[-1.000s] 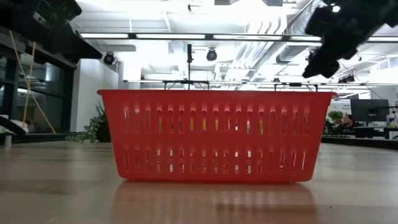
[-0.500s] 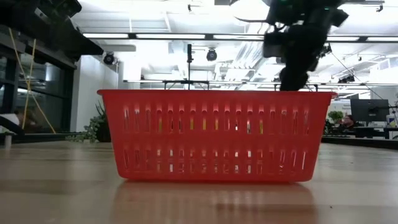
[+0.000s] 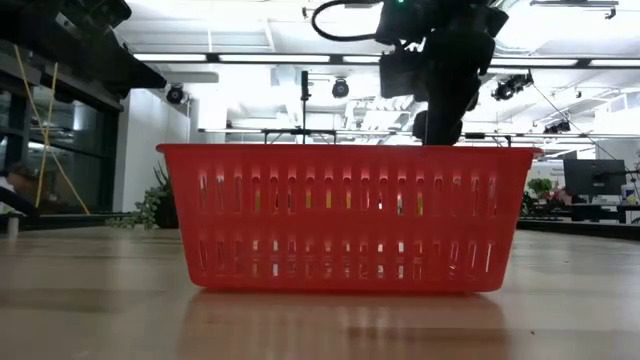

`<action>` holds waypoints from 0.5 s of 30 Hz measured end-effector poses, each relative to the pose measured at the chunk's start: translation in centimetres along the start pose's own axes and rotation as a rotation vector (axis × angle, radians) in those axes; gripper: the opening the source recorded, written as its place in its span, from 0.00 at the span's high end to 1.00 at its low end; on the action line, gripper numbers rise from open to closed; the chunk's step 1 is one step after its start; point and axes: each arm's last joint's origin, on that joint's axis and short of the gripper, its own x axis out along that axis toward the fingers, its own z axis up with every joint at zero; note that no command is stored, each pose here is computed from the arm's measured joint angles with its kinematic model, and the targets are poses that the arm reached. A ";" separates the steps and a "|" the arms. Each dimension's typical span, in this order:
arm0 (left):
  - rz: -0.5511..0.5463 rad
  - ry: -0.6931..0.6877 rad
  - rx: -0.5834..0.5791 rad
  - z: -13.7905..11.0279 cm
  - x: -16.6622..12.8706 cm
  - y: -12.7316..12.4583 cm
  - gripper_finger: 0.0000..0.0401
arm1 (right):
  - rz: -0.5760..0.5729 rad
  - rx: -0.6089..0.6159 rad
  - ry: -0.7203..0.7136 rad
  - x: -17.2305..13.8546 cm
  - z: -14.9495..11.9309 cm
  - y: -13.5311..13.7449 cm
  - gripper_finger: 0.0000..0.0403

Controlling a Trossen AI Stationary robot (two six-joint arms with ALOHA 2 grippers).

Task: Pick and place pill bottles into a basket
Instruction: Put the orange pill bottle into the red bin

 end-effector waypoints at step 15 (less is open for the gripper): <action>-0.001 0.000 0.000 0.0 0.0 0.0 0.85 | -0.070 0.074 0.027 1.4 0.5 -0.9 0.27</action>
